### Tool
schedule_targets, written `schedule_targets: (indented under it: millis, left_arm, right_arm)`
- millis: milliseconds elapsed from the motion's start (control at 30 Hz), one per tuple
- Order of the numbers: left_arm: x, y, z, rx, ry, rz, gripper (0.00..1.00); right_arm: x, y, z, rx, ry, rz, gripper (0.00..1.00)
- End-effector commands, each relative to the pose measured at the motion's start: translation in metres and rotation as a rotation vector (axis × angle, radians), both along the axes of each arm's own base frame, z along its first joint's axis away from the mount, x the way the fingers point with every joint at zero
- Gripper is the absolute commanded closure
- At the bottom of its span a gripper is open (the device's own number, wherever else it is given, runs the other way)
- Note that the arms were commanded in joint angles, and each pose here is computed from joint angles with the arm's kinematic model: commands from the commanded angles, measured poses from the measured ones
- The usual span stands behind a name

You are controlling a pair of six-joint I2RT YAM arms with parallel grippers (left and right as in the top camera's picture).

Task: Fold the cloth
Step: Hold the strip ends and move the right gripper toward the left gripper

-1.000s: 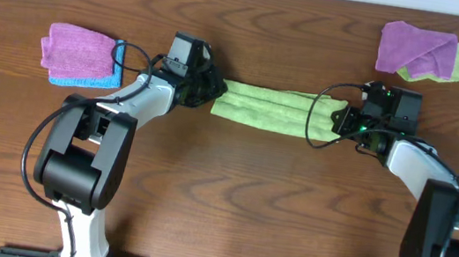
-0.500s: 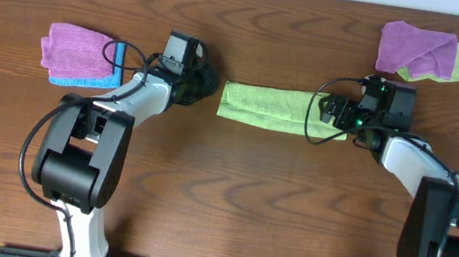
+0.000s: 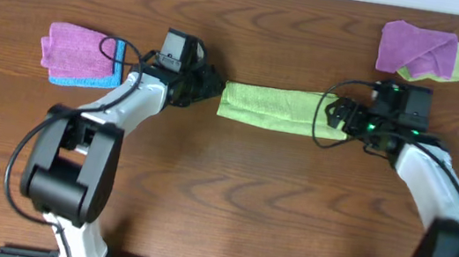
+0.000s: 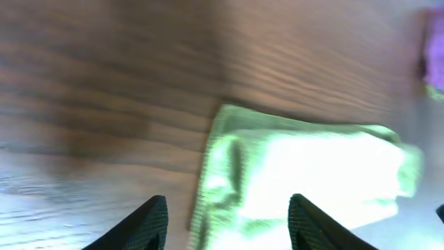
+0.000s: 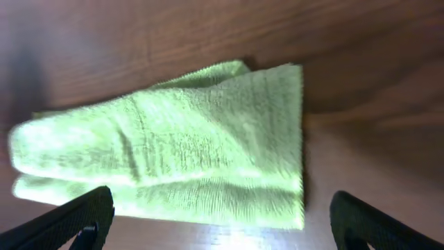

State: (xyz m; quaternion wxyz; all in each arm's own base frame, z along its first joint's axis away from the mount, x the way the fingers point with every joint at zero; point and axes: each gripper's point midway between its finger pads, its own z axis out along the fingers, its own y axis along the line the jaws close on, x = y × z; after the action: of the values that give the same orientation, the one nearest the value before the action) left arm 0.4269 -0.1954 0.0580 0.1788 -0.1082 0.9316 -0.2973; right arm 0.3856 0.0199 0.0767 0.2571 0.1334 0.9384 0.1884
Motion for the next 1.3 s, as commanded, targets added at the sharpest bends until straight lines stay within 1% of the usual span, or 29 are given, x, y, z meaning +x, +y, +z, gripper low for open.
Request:
schedule_targets:
  millis: [0,33,67,133,300,400,533,633,833,967,1133,1267]
  left_arm:
    - [-0.002,-0.028,0.028,-0.048,-0.067,-0.095,0.57]
    - [-0.004,-0.034,0.029,-0.050,-0.073,-0.104,0.67]
    - [-0.005,-0.040,0.029,-0.046,-0.079,-0.106,0.79]
    - [-0.003,-0.050,0.032,-0.037,-0.108,-0.101,0.94]
    - [0.006,-0.056,0.031,0.029,-0.161,-0.020,0.94]
    - [0.008,-0.057,0.021,0.036,-0.152,-0.017,0.94]
    - [0.009,-0.057,-0.012,0.054,-0.103,-0.013,0.94]
    - [0.012,-0.058,-0.025,0.054,-0.097,-0.011,0.94]
    - [0.013,-0.057,-0.035,0.064,-0.086,0.000,0.94]
    - [0.011,-0.056,-0.045,0.075,-0.065,0.000,0.94]
    - [0.001,-0.051,-0.071,0.107,0.003,-0.004,0.94]
    - [-0.002,-0.049,-0.076,0.121,0.018,-0.001,0.94]
  right_arm:
    - [-0.007,-0.010,0.022,0.019,-0.008,-0.052,0.01]
    - [-0.014,-0.011,0.024,0.024,0.011,-0.063,0.01]
    - [-0.020,-0.012,0.025,0.027,0.029,-0.070,0.01]
    - [-0.033,-0.014,0.025,0.033,0.072,-0.081,0.01]
    - [-0.058,-0.011,0.015,0.052,0.189,-0.093,0.01]
    - [-0.062,-0.006,0.014,0.078,0.208,-0.091,0.01]
    - [-0.056,-0.007,0.015,0.081,0.190,-0.104,0.01]
    - [-0.051,-0.008,0.009,0.083,0.185,-0.107,0.01]
    - [-0.041,-0.010,-0.021,0.097,0.230,-0.125,0.01]
    - [-0.034,-0.004,-0.043,0.153,0.271,-0.140,0.01]
    - [-0.028,-0.001,-0.053,0.186,0.284,-0.158,0.01]
    - [-0.021,-0.002,-0.053,0.193,0.259,-0.173,0.01]
